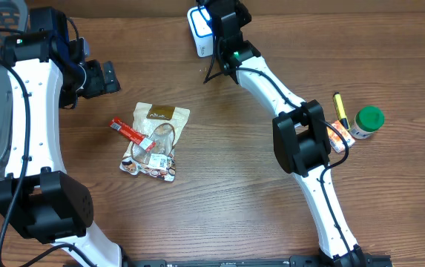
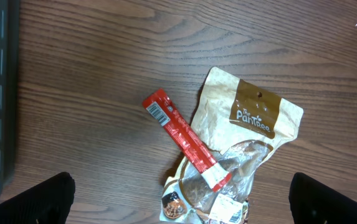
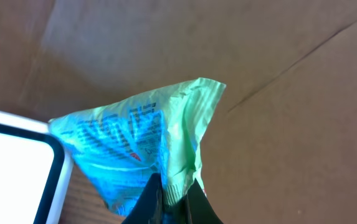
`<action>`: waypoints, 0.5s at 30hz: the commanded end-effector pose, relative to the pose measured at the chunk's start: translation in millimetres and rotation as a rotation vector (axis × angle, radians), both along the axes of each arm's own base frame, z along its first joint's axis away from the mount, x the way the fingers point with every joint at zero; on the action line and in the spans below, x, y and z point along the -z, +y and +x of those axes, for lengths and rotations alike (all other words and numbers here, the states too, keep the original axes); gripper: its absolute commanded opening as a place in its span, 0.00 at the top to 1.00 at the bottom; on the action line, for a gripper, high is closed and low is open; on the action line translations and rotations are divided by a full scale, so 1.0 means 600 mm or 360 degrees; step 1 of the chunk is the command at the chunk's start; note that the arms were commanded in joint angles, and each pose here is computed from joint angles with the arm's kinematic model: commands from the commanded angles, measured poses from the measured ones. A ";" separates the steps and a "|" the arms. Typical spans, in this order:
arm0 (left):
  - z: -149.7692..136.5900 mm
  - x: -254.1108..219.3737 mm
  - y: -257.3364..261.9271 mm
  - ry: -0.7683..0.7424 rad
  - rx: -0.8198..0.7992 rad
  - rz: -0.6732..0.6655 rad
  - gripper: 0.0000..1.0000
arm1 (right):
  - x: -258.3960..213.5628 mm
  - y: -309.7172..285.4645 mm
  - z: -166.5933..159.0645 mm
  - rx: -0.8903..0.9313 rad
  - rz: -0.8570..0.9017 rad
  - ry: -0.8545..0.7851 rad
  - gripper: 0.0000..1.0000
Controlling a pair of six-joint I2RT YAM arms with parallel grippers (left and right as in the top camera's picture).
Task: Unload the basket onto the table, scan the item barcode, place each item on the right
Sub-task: 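Hold the tissue pack barcode against the white scanner window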
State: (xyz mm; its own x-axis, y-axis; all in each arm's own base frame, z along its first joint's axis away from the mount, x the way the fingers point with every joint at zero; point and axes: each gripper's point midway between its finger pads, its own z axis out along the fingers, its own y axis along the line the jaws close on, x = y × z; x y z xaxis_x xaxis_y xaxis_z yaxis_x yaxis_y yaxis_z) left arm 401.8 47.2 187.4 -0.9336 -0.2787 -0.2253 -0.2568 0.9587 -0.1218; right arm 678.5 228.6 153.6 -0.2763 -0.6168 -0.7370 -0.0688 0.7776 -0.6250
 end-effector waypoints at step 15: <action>0.000 -0.002 -0.007 -0.0009 0.0032 -0.0005 0.00 | -0.052 0.020 -0.023 0.0110 -0.0192 -0.0115 0.97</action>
State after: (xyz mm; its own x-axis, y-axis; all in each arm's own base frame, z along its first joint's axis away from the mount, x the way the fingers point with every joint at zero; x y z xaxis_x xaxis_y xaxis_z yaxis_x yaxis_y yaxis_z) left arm 401.8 47.2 187.4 -0.9336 -0.2787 -0.2253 -0.2568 0.9587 -0.1218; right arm 666.2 247.2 167.6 -0.2642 -0.6773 -0.6866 -0.0136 0.7145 -0.6995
